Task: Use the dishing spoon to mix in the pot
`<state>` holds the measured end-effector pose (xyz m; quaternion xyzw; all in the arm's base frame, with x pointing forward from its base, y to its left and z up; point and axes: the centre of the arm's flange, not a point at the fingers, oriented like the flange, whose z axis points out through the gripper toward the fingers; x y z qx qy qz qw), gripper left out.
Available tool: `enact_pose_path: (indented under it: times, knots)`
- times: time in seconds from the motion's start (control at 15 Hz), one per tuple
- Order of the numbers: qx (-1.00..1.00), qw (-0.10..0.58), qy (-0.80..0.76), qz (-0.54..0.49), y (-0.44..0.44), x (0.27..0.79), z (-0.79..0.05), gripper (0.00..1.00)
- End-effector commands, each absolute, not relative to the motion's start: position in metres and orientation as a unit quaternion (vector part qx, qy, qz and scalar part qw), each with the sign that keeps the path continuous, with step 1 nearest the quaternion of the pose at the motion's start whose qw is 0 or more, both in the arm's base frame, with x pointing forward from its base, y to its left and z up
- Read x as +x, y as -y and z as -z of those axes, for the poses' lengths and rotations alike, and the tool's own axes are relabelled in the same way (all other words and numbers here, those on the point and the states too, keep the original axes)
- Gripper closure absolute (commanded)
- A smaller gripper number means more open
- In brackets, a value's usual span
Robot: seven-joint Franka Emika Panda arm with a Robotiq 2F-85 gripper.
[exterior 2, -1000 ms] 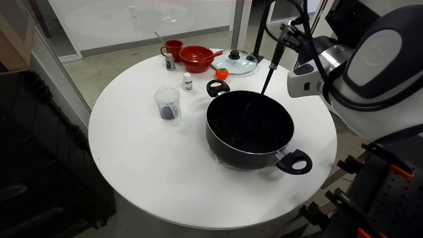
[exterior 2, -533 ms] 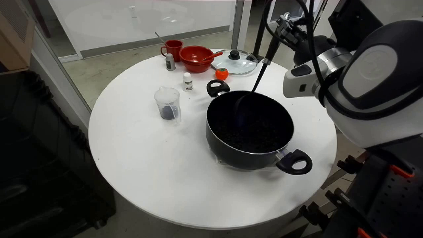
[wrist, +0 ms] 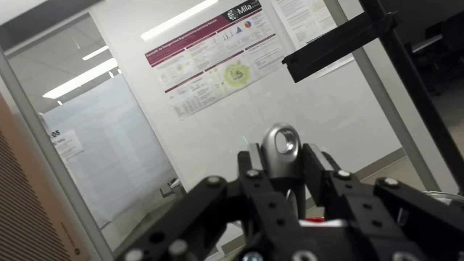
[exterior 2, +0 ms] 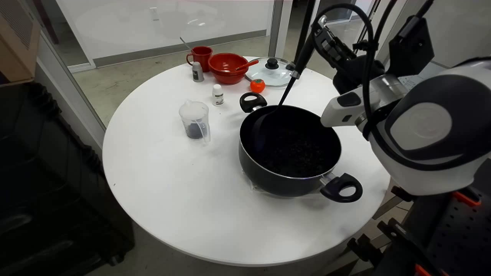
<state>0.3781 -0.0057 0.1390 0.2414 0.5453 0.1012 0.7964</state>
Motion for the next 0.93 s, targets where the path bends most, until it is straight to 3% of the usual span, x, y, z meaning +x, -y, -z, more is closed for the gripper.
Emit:
enact_pose_path:
  times: [0.0,0.33,0.87]
  knots:
    - [0.218,0.808,-0.520,-0.171,0.013,0.356,-0.142,0.92]
    - [0.196,0.816,-0.511,-0.185,0.031,0.359,-0.141,0.92]
    - [0.228,0.804,-0.546,-0.054,0.068,0.358,-0.153,0.92]
